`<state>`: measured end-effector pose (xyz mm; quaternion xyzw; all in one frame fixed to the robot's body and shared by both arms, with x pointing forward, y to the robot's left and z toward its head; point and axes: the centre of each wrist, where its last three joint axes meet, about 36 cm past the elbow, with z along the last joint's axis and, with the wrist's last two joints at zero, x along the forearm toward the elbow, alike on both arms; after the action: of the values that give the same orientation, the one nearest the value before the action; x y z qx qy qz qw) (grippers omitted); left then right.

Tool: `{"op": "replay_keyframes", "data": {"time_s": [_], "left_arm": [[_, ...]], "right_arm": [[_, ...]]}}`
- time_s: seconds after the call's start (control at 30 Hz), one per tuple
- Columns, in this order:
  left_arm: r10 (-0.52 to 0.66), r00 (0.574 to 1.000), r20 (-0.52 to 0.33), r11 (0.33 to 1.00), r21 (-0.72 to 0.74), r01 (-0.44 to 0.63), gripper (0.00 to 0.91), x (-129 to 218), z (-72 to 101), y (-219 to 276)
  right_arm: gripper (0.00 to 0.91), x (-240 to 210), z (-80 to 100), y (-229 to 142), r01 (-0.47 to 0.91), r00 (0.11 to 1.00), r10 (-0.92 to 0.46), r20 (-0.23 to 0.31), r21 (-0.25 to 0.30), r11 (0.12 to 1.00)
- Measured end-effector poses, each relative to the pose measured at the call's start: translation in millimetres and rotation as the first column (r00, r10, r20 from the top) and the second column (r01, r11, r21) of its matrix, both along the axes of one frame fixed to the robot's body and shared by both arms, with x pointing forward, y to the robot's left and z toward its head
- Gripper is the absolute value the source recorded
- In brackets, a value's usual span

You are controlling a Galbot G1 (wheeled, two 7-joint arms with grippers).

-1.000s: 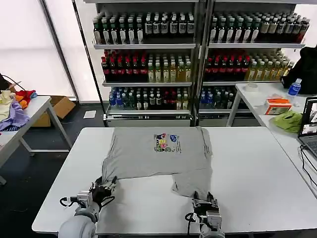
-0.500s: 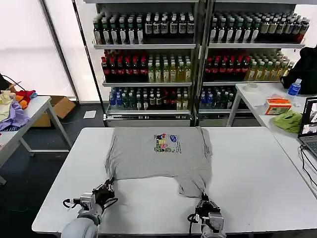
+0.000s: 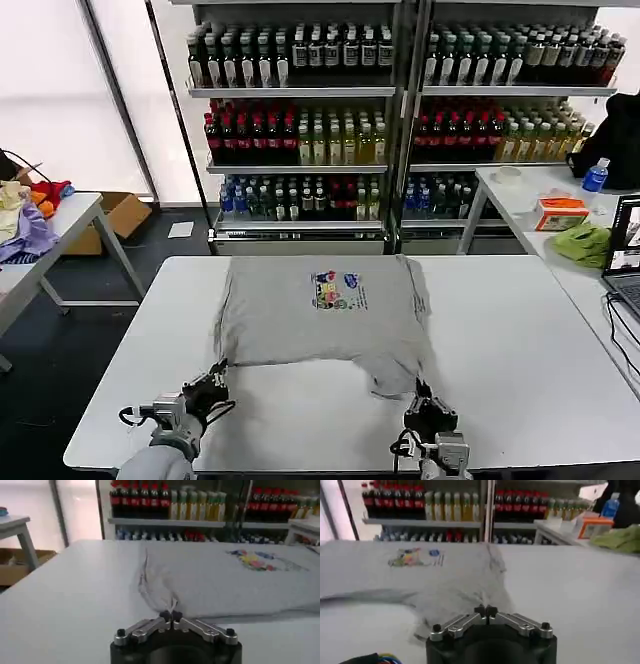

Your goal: Fold and organize the clothes.

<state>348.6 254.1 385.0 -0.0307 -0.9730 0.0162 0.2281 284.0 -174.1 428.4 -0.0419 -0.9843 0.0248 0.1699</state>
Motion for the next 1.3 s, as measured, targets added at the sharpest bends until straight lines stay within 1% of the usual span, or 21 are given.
{"op": "replay_keyframes", "data": {"time_s": [0.17,0.33,0.5,0.67,0.87,1.0,1.2,1.3], "left_arm": [[-0.006,0.999,0.051,1.000,-0.013,0.007,0.000,1,14.5,-2],[-0.003,0.994,0.111,0.999,-0.035,0.006,0.000,13,23.5,-4],[-0.005,0.987,0.160,0.999,-0.051,0.013,0.000,33,23.5,-5],[0.002,0.982,0.189,0.997,-0.075,0.012,0.000,60,17.9,-8],[0.002,0.979,0.202,0.997,-0.073,0.013,0.000,99,11.3,-7],[-0.005,0.979,0.202,0.998,-0.062,0.018,0.000,125,7.6,-7],[-0.014,0.979,0.206,0.999,-0.047,0.024,0.000,163,5.7,-7],[-0.018,0.981,0.192,0.999,-0.039,0.026,0.010,181,2.9,-8]], "right_arm": [[0.000,14,6.1,-7,0.014,0.998,-0.014,0.069,-0.005,1.000],[0.000,38,2.7,-14,0.017,0.991,-0.016,0.131,-0.008,1.000],[0.000,71,-5.6,-17,0.013,0.985,-0.011,0.170,-0.011,1.000],[0.000,110,-10.2,-18,0.011,0.980,-0.007,0.199,-0.016,1.000],[0.000,161,-10.2,-17,0.000,0.976,0.006,0.218,-0.026,1.000],[0.000,192,-9.8,-14,-0.006,0.975,0.013,0.220,-0.034,0.999],[0.000,230,-12.0,-8,-0.019,0.981,0.027,0.194,-0.045,0.999],[0.000,243,-13.7,-5,-0.028,0.984,0.037,0.176,-0.054,0.998]]}}
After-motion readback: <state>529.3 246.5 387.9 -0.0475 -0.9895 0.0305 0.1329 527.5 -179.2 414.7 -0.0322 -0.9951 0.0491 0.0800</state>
